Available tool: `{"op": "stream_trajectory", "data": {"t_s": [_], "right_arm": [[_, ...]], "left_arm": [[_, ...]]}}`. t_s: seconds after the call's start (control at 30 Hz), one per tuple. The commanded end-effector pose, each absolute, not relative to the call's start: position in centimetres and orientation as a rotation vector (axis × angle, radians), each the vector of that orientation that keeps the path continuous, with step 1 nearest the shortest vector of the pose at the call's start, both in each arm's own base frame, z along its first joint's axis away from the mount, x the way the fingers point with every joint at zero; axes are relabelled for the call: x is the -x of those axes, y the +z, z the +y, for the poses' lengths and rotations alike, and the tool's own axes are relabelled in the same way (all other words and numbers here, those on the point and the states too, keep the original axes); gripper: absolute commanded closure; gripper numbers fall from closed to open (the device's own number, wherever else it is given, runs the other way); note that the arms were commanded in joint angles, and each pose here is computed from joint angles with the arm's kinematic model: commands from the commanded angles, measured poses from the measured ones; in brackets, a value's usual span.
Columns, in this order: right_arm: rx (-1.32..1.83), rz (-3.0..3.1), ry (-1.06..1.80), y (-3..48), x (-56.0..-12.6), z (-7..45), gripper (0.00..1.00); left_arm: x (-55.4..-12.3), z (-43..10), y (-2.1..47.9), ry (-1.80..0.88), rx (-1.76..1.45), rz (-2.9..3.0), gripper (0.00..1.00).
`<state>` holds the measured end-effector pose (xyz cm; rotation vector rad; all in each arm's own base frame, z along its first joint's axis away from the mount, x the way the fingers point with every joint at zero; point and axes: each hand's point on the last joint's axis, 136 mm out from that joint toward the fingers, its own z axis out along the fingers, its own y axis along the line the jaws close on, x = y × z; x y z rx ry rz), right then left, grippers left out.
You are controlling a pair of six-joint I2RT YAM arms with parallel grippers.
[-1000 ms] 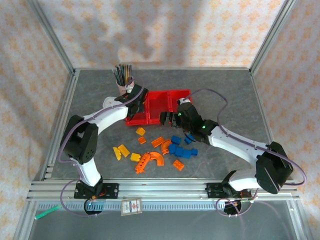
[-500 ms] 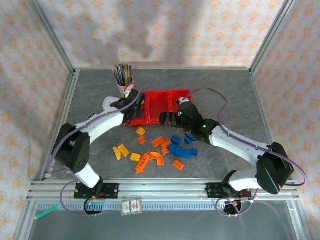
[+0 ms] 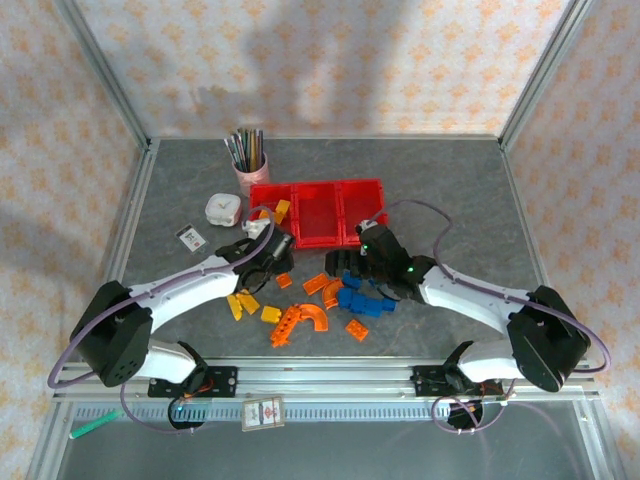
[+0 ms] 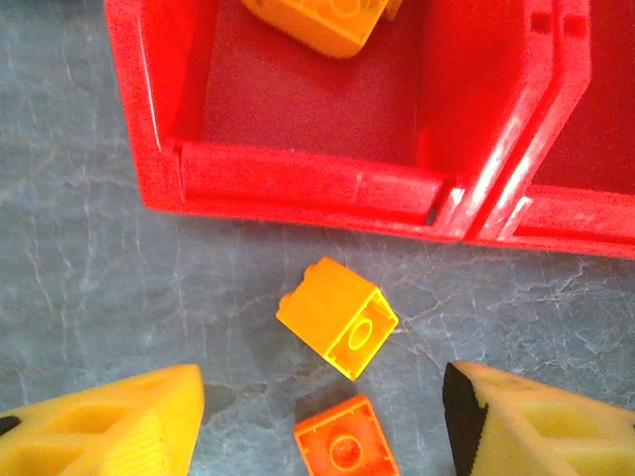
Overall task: Sort the legos into containers by color
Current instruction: Pick up the lego from the center of the table.
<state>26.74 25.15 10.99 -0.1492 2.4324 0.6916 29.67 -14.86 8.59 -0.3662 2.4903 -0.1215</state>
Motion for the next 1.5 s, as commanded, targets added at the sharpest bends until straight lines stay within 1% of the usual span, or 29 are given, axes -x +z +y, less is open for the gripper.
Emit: {"op": "stream_trajectory", "data": {"t_s": [0.0, 0.17, 0.3, 0.67, 0.9, 1.23, 1.47], "right_arm": [[0.139, 2.387, 0.716, 11.6, -27.4, 25.5, 0.0], [0.14, 2.39, 0.706, 11.4, -27.5, 25.5, 0.0], [0.134, 2.387, 0.696, 11.4, -27.7, 25.4, 0.0], [0.137, 2.385, 0.668, 11.4, -28.0, 25.1, 0.0], [0.145, 2.381, 0.662, 11.4, -28.0, 25.1, 0.0], [0.144, 2.385, 0.663, 11.2, -28.0, 25.0, 0.0], [0.143, 2.379, 0.666, 11.5, -27.9, 25.0, 0.0]], "left_arm": [[-29.9, -15.5, 7.8, -0.173, 0.471, 2.469, 0.28], [-30.5, -15.7, 6.6, -0.154, 0.505, 2.46, 0.22], [-31.2, -15.9, 5.8, -0.126, 0.527, 2.462, 0.2], [-32.6, -16.1, 3.6, -0.044, 0.58, 2.464, 0.2], [-33.2, -16.5, 2.9, -0.048, 0.59, 2.458, 0.28], [-33.5, -16.3, 2.3, -0.011, 0.611, 2.449, 0.37], [-33.1, -15.9, 2.2, -0.006, 0.613, 2.445, 0.49]]}}
